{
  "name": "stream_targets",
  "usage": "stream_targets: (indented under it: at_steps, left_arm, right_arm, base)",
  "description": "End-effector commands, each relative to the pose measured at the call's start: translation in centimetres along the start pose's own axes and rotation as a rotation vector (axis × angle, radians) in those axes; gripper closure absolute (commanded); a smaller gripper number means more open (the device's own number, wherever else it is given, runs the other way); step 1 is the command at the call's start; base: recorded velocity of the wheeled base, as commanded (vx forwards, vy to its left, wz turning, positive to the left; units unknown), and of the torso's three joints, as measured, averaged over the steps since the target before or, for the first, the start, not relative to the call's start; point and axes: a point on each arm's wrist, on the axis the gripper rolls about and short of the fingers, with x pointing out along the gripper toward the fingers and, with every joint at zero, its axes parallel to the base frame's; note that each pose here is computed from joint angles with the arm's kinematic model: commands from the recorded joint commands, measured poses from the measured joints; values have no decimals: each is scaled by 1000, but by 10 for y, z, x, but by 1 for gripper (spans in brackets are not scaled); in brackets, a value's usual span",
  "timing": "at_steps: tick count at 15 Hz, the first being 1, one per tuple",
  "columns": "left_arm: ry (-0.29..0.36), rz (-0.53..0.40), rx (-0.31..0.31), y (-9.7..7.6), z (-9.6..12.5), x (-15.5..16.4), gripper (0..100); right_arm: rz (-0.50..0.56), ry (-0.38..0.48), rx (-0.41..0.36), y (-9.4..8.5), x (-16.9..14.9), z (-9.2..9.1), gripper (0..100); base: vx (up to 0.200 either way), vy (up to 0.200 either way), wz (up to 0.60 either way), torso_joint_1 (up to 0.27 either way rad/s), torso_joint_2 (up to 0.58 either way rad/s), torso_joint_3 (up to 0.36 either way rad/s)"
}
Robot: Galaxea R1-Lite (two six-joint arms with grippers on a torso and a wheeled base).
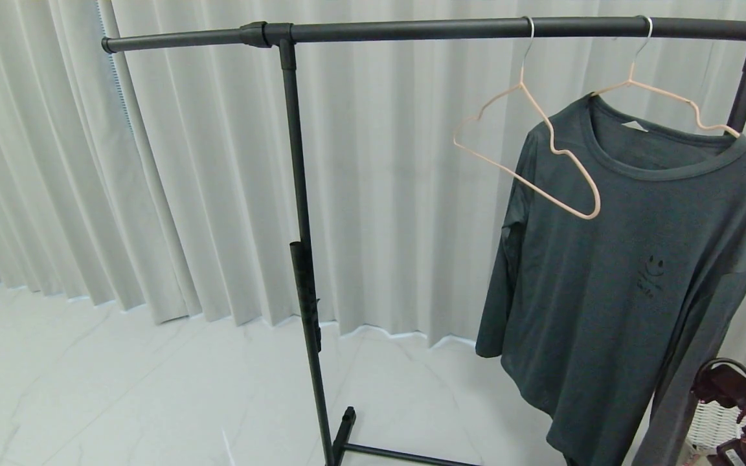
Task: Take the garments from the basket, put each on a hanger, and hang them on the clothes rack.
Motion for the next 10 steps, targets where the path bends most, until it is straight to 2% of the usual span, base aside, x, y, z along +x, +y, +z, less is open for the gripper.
stream_targets:
  at_steps: [1,4,6,10]
  left_arm:
    - [6,-2,-1,0,0,0,0]
    - [13,-4,-1,0,0,1,0]
    - [19,-6,-1,0,0,2,0]
    - [17,-8,-1,0,0,1,0]
  right_arm:
    - [37,70,-33,1,32,-12,0]
    - [70,43,-41,0,36,-14,0]
    - [83,55,-41,1,42,-16,0]
    - [32,56,-40,-7,48,-12,0]
  base:
    - [0,0,0,0,0,0]
    - [0,0,0,0,0,0]
    - [0,0,0,0,0,0]
    - [0,0,0,0,0,0]
